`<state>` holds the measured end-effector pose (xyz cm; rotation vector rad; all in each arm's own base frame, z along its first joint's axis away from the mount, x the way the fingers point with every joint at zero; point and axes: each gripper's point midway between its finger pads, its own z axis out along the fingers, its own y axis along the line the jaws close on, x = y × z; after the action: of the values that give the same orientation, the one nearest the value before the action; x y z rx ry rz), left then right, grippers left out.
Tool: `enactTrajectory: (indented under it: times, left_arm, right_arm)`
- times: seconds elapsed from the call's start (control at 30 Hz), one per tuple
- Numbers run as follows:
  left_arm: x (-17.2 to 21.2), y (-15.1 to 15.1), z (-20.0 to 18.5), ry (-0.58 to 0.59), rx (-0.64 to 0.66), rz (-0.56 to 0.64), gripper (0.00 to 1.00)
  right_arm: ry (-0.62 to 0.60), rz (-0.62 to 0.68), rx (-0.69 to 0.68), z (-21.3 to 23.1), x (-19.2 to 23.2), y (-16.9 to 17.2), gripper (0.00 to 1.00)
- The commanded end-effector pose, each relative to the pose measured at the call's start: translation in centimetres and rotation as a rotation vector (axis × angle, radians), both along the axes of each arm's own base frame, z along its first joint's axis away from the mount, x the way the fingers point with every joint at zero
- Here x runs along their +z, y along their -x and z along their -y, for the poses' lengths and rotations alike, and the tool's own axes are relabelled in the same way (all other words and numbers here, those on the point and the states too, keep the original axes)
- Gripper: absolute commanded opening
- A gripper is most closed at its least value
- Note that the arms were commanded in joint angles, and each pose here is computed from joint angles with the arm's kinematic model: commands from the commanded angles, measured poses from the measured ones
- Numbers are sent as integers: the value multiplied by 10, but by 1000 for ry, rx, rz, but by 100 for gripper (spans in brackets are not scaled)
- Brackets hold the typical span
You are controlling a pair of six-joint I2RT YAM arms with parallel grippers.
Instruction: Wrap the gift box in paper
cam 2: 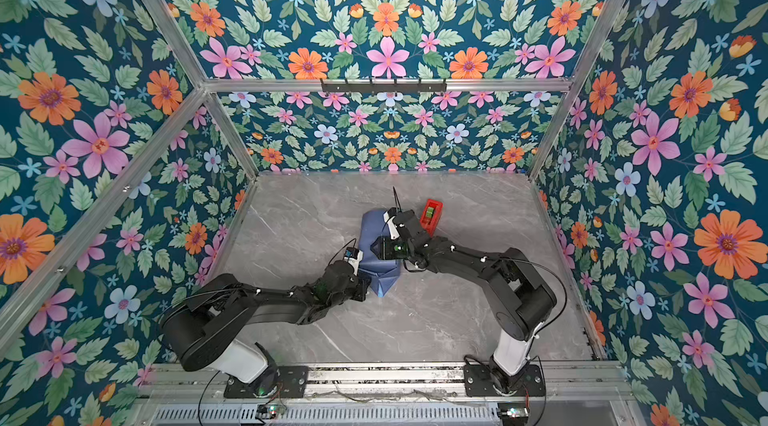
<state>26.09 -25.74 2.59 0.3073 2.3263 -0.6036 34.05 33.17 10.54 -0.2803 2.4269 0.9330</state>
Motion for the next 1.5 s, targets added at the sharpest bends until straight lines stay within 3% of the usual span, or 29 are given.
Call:
enactTrajectory:
  times: [0.0, 0.7, 0.97, 1.03, 1.27, 1.37, 1.47]
  left_arm:
    - [-4, 7, 1, -31, -41, 0, 23]
    - [-10, 52, 24, -58, -181, -3, 21]
    - [23, 60, 29, 54, -220, 52, 23]
    - [34, 57, 23, 63, -197, 78, 26]
    - [74, 40, -8, 35, -75, 176, 49]
    - [96, 27, -26, 77, 11, 209, 57]
    - [107, 7, -46, 166, 120, 168, 68]
  right_arm:
    - [85, -131, 8, 13, -29, 23, 52]
    - [79, -132, 4, 13, -30, 23, 52]
    - [78, -123, 9, 11, -24, 21, 53]
    - [71, -108, 21, 9, -15, 19, 53]
    - [6, -27, 64, -1, 40, 15, 56]
    - [-4, 8, 49, 8, 58, 21, 57]
    - [32, 16, 1, 24, 57, 22, 59]
